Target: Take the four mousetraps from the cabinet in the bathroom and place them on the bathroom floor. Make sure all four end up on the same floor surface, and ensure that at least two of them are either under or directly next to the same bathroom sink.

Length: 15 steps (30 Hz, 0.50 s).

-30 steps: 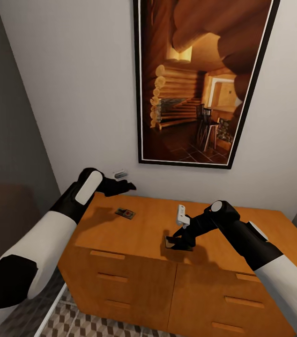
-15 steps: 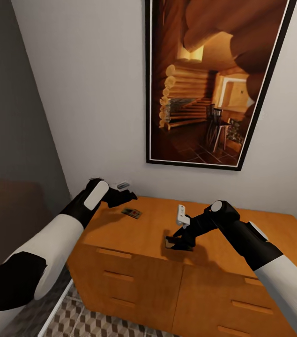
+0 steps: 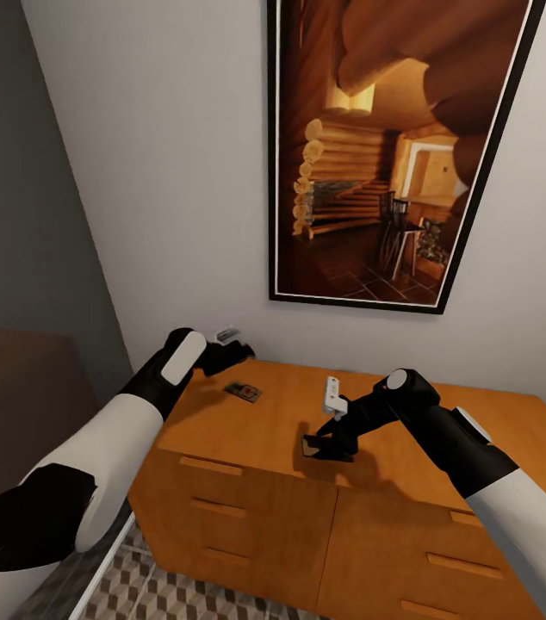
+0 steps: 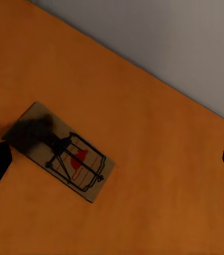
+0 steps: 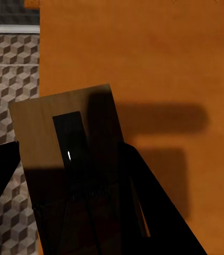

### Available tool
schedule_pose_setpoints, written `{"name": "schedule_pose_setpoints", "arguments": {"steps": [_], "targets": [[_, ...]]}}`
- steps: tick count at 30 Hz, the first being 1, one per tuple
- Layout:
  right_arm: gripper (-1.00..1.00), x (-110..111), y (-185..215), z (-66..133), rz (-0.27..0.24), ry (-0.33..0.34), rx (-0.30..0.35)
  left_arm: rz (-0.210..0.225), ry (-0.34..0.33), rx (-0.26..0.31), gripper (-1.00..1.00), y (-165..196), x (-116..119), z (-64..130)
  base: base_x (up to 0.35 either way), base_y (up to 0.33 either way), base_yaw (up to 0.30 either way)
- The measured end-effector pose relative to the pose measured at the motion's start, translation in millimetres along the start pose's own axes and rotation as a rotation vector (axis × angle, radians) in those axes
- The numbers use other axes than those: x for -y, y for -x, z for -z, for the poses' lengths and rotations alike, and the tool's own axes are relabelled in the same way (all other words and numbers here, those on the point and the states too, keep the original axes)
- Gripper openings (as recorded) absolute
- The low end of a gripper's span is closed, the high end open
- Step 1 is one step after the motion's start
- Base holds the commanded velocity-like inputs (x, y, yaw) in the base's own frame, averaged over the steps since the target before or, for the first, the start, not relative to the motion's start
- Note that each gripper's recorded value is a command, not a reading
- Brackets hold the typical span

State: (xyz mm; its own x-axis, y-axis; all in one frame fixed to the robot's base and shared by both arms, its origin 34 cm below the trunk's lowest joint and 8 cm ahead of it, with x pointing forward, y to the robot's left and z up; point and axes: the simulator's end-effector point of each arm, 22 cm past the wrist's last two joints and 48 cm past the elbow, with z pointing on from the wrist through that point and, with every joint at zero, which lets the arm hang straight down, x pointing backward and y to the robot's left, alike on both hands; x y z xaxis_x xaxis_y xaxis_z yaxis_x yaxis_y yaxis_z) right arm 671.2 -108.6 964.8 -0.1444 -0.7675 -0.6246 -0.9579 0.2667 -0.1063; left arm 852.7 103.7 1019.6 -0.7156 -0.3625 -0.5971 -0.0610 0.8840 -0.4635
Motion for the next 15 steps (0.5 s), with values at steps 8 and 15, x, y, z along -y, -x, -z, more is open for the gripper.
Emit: {"name": "schedule_pose_setpoints", "arguments": {"steps": [8,15], "targets": [[-1.0,0,1,-0.3,0.0,0.001,0.001,0.104,0.17,0.138,1.0,31,-41,7.1,0.0,0.0,0.0],[-1.0,-1,1,-0.2,0.001,0.001,0.002,0.204,0.256,0.193,1.0,36,-57,10.9,0.0,0.0,0.0]]}}
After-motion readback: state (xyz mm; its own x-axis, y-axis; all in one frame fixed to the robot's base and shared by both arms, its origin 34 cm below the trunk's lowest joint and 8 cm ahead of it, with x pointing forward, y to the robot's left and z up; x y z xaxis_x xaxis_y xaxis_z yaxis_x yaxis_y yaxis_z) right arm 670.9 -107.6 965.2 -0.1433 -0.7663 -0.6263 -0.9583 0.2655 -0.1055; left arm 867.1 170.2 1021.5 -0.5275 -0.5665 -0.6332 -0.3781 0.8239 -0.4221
